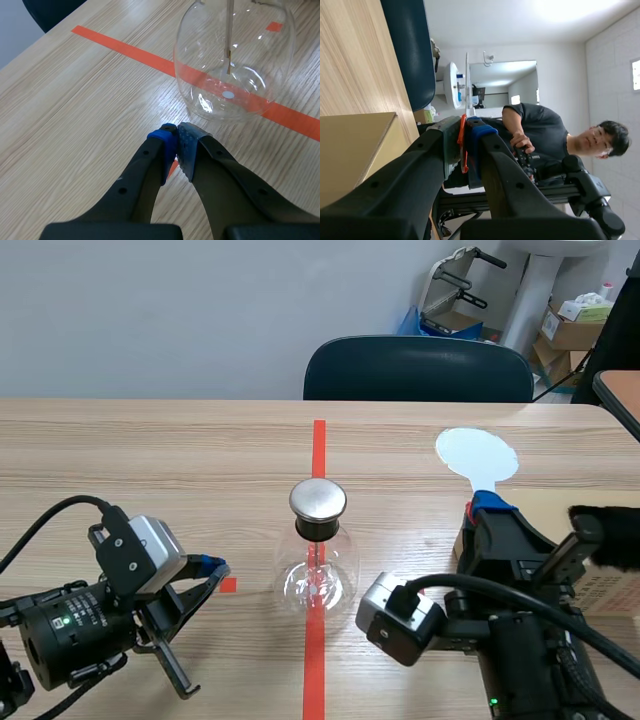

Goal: Do the electroscope experiment

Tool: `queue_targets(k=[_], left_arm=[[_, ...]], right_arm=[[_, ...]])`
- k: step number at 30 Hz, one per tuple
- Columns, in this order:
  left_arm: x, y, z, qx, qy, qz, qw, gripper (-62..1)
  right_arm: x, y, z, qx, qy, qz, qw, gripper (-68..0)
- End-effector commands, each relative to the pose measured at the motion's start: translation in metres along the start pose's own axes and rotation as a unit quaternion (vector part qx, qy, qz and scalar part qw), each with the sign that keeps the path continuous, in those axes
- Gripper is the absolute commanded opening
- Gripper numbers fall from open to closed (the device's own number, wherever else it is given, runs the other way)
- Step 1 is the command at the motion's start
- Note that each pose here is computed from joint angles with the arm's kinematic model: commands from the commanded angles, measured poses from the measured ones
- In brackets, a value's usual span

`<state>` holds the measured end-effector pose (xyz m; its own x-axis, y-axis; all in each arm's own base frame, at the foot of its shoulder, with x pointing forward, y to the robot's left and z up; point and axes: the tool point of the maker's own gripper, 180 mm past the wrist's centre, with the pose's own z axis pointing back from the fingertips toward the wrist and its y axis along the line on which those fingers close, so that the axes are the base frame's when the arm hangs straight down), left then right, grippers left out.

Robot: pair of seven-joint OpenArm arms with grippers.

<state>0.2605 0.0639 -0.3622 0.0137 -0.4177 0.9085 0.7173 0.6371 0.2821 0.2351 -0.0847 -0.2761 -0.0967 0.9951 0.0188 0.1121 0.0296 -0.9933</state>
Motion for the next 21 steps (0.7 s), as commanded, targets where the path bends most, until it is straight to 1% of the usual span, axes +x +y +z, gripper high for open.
queue_targets(k=[1, 5, 8, 11, 13, 16, 18, 21], left_arm=[[0.012, -0.002, -0.003, 0.001, -0.02, 0.005, 0.9998, -59.7], [0.013, -0.002, -0.003, 0.001, -0.025, 0.005, 0.9997, -59.6], [0.015, -0.002, -0.003, 0.001, -0.03, 0.004, 0.9995, -59.6], [0.015, 0.0, -0.001, 0.0, -0.031, 0.001, 0.9995, -59.7], [0.017, 0.001, 0.004, -0.004, -0.04, -0.003, 0.9992, -59.6], [0.023, -0.002, 0.013, -0.023, -0.058, -0.002, 0.998, -58.6], [0.028, -0.01, 0.02, -0.045, -0.068, 0.003, 0.9966, -53.6], [0.038, -0.024, 0.033, -0.074, -0.085, 0.011, 0.9936, -39.9]], right_arm=[[-0.008, -0.014, -0.002, -0.035, -0.004, 0.011, 0.9993, -65.7], [-0.017, -0.01, 0.009, -0.019, -0.007, 0.027, 0.9994, -65.6], [-0.021, -0.013, 0.016, -0.015, -0.017, 0.039, 0.999, -65.6], [-0.028, -0.015, 0.024, -0.005, -0.026, 0.033, 0.9991, -65.6], [-0.033, -0.013, 0.029, 0.003, -0.032, 0.03, 0.999, -65.6], [-0.041, -0.011, 0.035, 0.014, -0.038, 0.022, 0.9989, -65.6], [-0.047, -0.012, 0.036, 0.014, -0.039, 0.016, 0.999, -65.6], [-0.057, -0.016, 0.036, 0.007, -0.033, 0.017, 0.9993, -65.6]])
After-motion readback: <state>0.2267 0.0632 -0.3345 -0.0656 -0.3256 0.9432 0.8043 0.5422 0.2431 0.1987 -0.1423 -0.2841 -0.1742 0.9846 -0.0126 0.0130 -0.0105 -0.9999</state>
